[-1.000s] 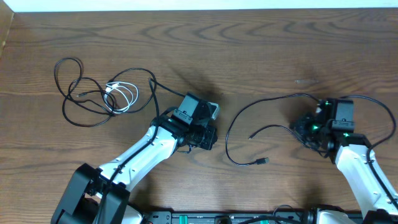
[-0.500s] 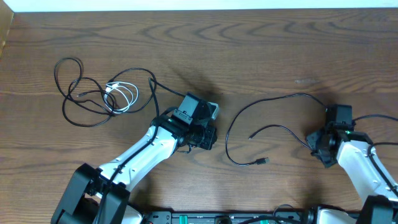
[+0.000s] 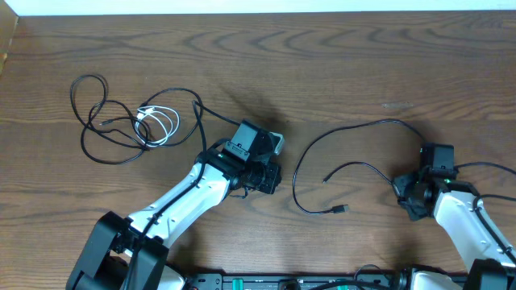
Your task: Untangle cables
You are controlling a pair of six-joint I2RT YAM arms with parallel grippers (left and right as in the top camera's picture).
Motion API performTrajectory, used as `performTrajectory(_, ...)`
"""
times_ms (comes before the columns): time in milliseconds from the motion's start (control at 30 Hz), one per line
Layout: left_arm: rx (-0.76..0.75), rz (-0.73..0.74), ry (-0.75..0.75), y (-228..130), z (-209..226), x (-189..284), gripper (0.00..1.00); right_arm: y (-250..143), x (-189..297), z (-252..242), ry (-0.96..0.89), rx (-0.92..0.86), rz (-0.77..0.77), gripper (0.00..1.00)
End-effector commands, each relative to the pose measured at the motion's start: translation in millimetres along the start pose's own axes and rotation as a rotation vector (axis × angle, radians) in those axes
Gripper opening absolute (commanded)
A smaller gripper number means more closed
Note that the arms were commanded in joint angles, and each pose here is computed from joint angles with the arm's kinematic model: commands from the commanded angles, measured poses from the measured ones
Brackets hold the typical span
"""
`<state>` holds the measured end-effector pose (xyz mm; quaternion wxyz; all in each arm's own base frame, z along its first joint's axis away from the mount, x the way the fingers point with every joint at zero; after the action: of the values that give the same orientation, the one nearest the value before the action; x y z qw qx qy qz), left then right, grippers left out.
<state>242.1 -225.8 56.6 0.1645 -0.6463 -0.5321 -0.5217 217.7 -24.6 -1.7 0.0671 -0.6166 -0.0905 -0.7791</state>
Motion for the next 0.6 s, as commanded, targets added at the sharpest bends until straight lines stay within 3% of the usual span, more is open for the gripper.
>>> performTrajectory(0,-0.001,0.015,0.010,-5,3,-3,0.15,-52,-26,-70,-0.179,-0.048,0.224,0.01)
performTrajectory(300,-0.001,0.015,0.010,-5,3,-3,0.15,-79,-27,-68,-0.109,-0.052,0.377,0.01)
performTrajectory(567,-0.001,0.015,0.010,-5,3,-3,0.15,-96,-26,-51,-0.034,0.058,0.424,0.01)
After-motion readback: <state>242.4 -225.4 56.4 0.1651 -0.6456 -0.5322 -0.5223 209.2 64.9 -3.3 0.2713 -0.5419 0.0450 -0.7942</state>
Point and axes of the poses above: each gripper's point midway between its finger pads, its own x axis back along the fingers, its own z axis along the line the jaws close on, y = z × x, the point moved 1 cm from there along x, back along the fingers, and after that the axes turned 7 degrees about -x, right-handed, at the moved point
